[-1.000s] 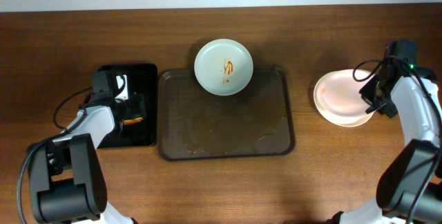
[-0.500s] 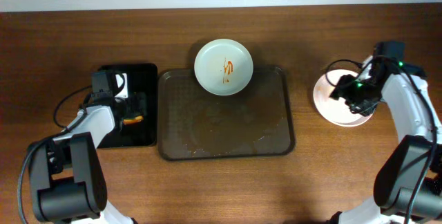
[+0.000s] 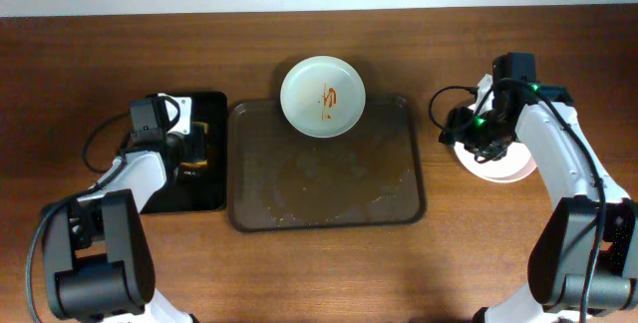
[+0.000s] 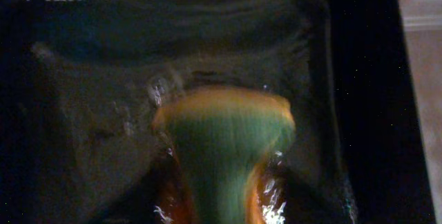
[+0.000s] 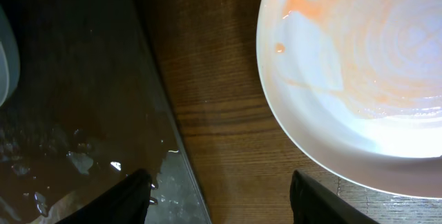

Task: Clean dirty plates on tray and stack at the side
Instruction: 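Release the plate on the stack and dip the sponge in the basin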

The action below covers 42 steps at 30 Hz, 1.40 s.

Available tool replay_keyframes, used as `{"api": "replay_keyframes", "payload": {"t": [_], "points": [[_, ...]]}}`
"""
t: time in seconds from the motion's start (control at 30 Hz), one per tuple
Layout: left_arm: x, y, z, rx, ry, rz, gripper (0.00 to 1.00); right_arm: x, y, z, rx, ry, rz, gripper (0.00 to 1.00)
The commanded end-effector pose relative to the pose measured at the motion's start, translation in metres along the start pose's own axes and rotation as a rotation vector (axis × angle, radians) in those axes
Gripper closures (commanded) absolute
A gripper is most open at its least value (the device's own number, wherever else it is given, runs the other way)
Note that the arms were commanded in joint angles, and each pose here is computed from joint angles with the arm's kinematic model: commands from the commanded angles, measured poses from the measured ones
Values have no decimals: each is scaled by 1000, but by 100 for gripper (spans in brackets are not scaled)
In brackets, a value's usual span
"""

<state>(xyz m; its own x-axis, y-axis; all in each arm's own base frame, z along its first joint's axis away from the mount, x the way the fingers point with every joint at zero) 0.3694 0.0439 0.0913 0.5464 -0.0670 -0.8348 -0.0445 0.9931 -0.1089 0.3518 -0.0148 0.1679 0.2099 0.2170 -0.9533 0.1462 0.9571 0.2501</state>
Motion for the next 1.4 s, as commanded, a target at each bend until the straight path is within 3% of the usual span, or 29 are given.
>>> {"api": "replay_keyframes", "payload": {"t": [0.0, 0.13, 0.23, 0.37, 0.4, 0.43, 0.47, 0.6, 0.8, 0.83, 0.87, 1.0, 1.1, 1.17, 1.37], "points": [[-12, -5, -5, 24, 64, -41, 16, 0, 3, -2, -14, 7, 13, 35], [-13, -6, -20, 9, 158, -46, 16, 0, 3, -1, -14, 7, 13, 35], [-12, -6, -19, 12, 145, -45, 16, 0, 3, -2, -15, 7, 13, 35], [-11, -6, -12, 20, 98, -40, 37, 0, 3, -2, -14, 10, 13, 35], [-11, -6, -11, 20, 97, -40, 46, 0, 3, -2, -13, 11, 13, 35], [-11, -6, -12, 20, 100, -40, 68, 0, 3, -3, -13, 14, 12, 35], [-11, -6, -12, 19, 104, -41, 100, 0, 3, -3, -13, 15, 12, 35], [-17, -3, -9, -28, 94, -2, 100, 0, 3, -3, -12, 17, 12, 35], [-57, -8, 27, -22, -69, 7, 100, 0, 3, -3, -12, 17, 12, 35], [-62, -9, 31, -17, -96, 7, 80, 0, 3, -3, -12, 17, 12, 35], [-64, -9, 34, -15, -116, 8, 52, 0, 3, -3, -12, 17, 12, 35], [-58, -8, 30, -18, -92, 7, 41, 0, 3, -3, -12, 18, 12, 35], [-44, -6, 24, -25, -50, 6, 45, 0, 3, -3, -12, 18, 12, 35], [-36, -5, 20, -28, -26, 7, 32, 0, 3, -4, -11, 21, 12, 35], [-9, -1, 24, -20, -73, 7, 18, 0, 2, -4, -11, 22, 12, 35]]}}
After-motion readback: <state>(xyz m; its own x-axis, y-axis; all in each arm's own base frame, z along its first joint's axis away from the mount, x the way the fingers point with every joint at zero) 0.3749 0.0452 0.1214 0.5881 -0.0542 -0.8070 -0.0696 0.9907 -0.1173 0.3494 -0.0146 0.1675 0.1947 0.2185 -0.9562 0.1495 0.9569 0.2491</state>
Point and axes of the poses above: each gripper's point midway between its finger pads, its own x axis out along the fingers, its own y axis along the line the jaws close on, z = x × y, the point moved 9 cm from there along -x, back along the fingers, and after that the axes turned 6 degrees about -x, right-handed, at the moved point
